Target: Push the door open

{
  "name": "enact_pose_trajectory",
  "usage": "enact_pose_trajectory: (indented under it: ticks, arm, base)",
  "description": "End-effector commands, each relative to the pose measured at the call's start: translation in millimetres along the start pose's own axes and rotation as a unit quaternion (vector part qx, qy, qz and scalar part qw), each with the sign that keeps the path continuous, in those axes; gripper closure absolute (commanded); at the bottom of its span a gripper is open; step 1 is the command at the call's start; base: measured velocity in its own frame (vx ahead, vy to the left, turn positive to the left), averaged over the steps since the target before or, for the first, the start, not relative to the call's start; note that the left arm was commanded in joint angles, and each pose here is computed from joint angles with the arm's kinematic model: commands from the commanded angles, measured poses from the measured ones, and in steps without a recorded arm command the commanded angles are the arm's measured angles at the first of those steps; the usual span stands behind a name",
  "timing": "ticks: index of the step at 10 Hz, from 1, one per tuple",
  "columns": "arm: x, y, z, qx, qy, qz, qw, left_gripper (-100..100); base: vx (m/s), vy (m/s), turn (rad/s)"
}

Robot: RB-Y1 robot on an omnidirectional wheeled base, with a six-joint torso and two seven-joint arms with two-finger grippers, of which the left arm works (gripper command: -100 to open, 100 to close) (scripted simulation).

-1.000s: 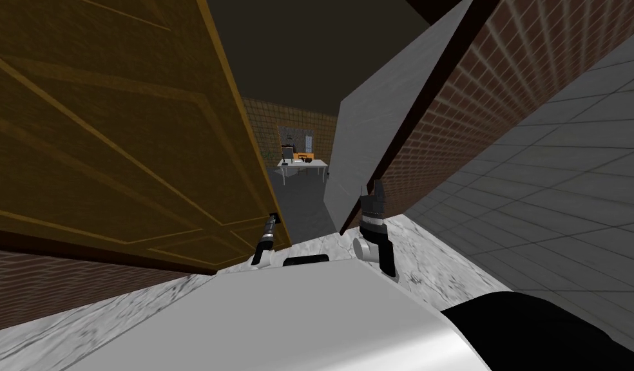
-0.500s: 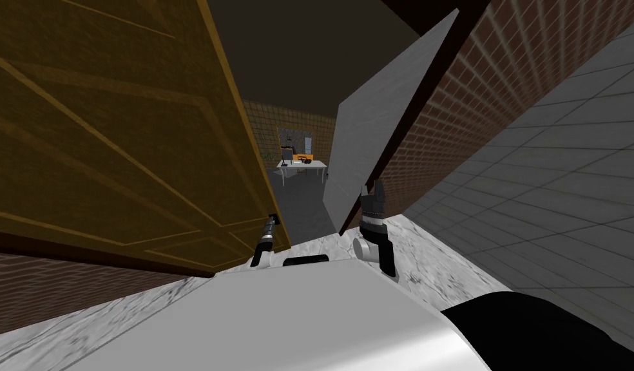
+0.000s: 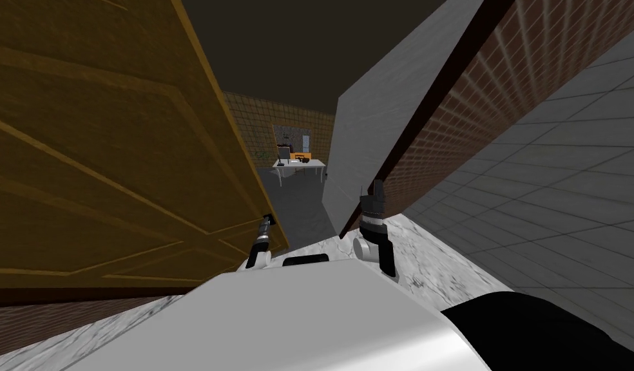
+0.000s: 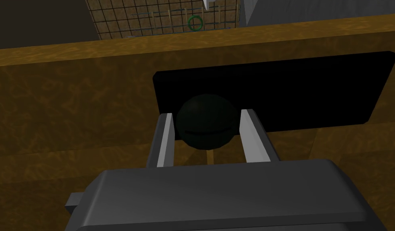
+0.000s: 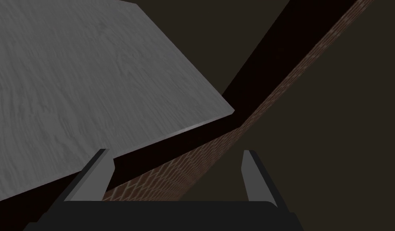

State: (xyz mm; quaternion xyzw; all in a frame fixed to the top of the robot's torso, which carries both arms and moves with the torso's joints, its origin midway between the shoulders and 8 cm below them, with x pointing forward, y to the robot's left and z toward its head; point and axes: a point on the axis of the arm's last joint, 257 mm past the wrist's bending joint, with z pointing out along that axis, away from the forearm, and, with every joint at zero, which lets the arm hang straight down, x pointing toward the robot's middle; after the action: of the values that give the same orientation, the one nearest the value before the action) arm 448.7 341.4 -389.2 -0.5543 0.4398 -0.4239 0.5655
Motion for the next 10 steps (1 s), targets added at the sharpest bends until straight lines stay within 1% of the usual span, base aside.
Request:
enact_pose_trajectory:
  ticks: [1, 2, 3, 5, 7, 8, 9, 10]
  arm:
    - [-10.1, -0.8, 2.5, 0.006, -0.007, 0.004, 0.9999, 100]
    - [-27.6, -2.2, 1.8, 0.008, -0.026, 0.006, 0.9996, 100]
    - [-39.8, -3.2, 0.9, 0.009, -0.039, 0.008, 0.9992, 100]
    - [-39.8, -3.2, 0.9, 0.009, -0.039, 0.008, 0.9992, 100]
    - [-65.1, -5.2, -2.2, 0.011, -0.067, 0.011, 0.9976, 100]
    - [-65.1, -5.2, -2.2, 0.011, -0.067, 0.011, 0.9976, 100]
    - [-77.8, -6.1, -4.4, 0.012, -0.083, 0.012, 0.9964, 100]
    - [-84.1, -6.5, -5.7, 0.013, -0.090, 0.012, 0.9957, 100]
  base:
    - [0.064, 0.009, -0.001]
    - [0.125, 0.001, -0.075]
    - [0.195, 0.002, -0.076]
    - [0.080, 0.012, 0.000]
    - [0.102, 0.008, -0.062]
    - [0.124, 0.012, -0.027]
    - [0.134, 0.022, -0.030]
    - [0.133, 0.027, -0.017]
